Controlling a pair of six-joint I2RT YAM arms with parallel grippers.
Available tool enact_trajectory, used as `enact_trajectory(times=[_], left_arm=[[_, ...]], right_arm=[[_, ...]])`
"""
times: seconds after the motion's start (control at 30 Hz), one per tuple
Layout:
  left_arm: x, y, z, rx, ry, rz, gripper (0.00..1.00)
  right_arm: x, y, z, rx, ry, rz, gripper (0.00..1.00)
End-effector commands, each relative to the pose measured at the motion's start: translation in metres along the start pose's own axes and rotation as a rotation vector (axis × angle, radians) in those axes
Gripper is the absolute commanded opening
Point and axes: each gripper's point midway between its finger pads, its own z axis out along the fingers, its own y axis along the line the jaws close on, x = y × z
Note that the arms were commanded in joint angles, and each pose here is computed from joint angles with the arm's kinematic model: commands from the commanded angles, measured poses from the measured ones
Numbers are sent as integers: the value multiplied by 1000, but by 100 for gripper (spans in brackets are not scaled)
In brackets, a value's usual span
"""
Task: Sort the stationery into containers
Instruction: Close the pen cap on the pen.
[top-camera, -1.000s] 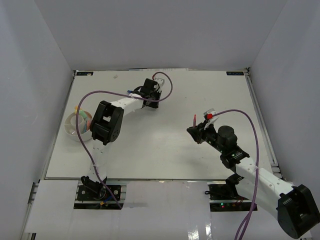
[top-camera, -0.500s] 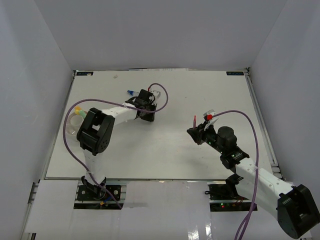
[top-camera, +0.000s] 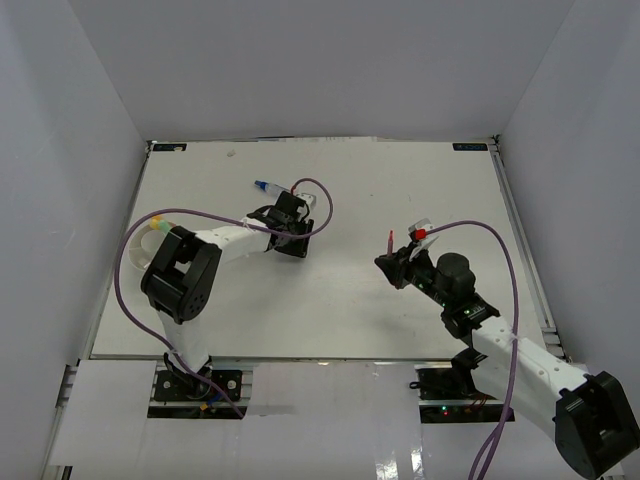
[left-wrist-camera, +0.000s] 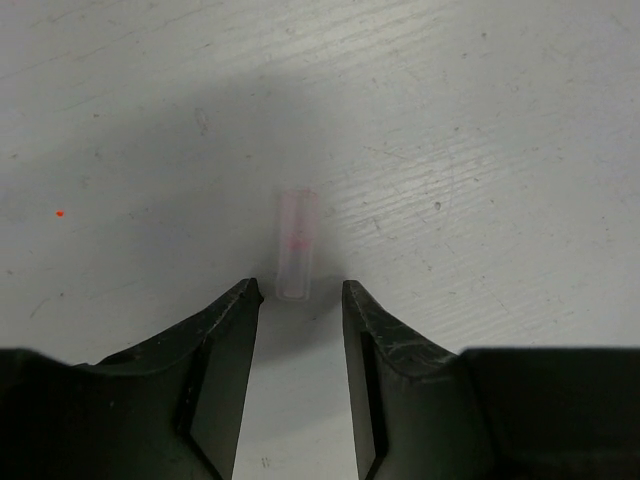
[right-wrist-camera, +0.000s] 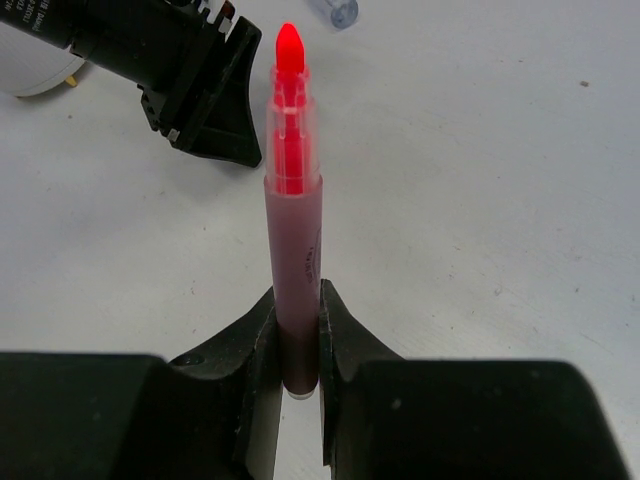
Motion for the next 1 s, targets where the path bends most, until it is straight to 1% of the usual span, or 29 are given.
enact_trajectory(times=[0.0,0.13,0.3,0.53,0.7,0.97], left_arm=[[32,22,-9,-116,95,-43,50],[33,35,-13,-192,90,-65,51],[35,43,-13,-243,92,-81,51],[25,54,-14,-322,58,-111,48],[16,56,-9,-342,34,-139,46],[7,58,4,-351,16,-190,45]], right_arm=[[-15,3,-1,-16,-64,-11,8],[-14,4,-1,-20,-60,-11,8],[-14,5,-1,-24,-59,-13,8],[-14,5,-1,-27,-58,-12,8],[-15,5,-1,-28,-61,-13,8],[-16,5,-2,-27,-66,-16,8]])
